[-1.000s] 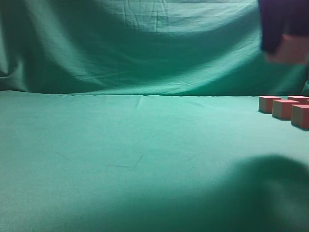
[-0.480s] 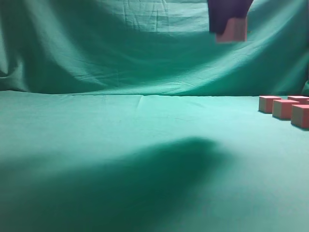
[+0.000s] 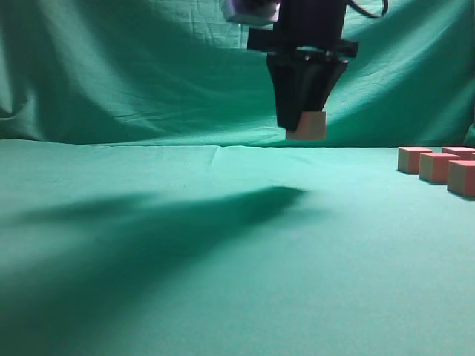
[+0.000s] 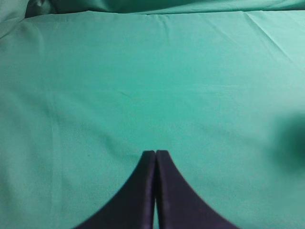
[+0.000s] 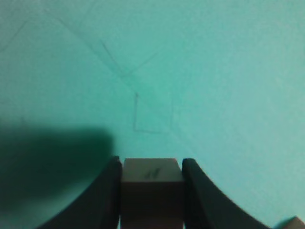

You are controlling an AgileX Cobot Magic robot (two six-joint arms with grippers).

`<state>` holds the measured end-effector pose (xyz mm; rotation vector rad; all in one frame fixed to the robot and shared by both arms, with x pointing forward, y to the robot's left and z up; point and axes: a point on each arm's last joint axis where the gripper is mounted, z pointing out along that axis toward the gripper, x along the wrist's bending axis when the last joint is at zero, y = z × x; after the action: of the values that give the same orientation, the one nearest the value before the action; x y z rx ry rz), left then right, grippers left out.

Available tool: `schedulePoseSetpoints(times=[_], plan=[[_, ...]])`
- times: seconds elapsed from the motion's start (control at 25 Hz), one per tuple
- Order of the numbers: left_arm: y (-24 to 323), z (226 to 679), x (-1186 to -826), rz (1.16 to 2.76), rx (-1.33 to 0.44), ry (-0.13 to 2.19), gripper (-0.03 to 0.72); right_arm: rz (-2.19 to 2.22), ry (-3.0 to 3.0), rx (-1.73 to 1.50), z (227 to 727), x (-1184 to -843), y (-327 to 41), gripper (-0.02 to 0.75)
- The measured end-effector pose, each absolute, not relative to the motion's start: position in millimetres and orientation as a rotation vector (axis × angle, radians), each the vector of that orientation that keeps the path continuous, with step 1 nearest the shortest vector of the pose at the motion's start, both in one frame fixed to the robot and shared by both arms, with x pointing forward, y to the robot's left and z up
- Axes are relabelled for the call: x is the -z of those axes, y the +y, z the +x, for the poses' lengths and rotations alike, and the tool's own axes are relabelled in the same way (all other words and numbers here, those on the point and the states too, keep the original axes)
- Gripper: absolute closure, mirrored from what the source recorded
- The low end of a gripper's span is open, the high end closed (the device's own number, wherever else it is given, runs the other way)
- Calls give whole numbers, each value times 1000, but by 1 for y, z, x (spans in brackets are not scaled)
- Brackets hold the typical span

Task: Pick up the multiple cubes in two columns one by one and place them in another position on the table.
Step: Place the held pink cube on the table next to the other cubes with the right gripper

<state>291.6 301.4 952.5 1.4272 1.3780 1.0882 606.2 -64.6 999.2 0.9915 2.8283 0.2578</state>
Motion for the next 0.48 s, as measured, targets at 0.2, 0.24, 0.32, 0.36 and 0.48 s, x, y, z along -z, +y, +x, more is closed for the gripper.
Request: schedulePoseSetpoints(times=[0.2, 0.24, 0.32, 0.36, 0.48], plan=[[301, 292, -953, 1427, -1088, 1378, 688, 950, 2862, -226, 617, -978, -58, 463], [301, 292, -953, 1427, -1088, 1378, 688, 945, 2867, -220, 618, -974, -57, 463], [301, 292, -953, 1427, -1088, 1378, 688, 939, 2870, -218, 620, -970, -56, 463], [301, 292, -953, 1427, -1088, 1378, 688, 933, 2872, -217, 621, -968, -55, 463], [301, 292, -953, 1427, -1088, 1378, 688, 937, 2876, -217, 622, -963, -54, 463]])
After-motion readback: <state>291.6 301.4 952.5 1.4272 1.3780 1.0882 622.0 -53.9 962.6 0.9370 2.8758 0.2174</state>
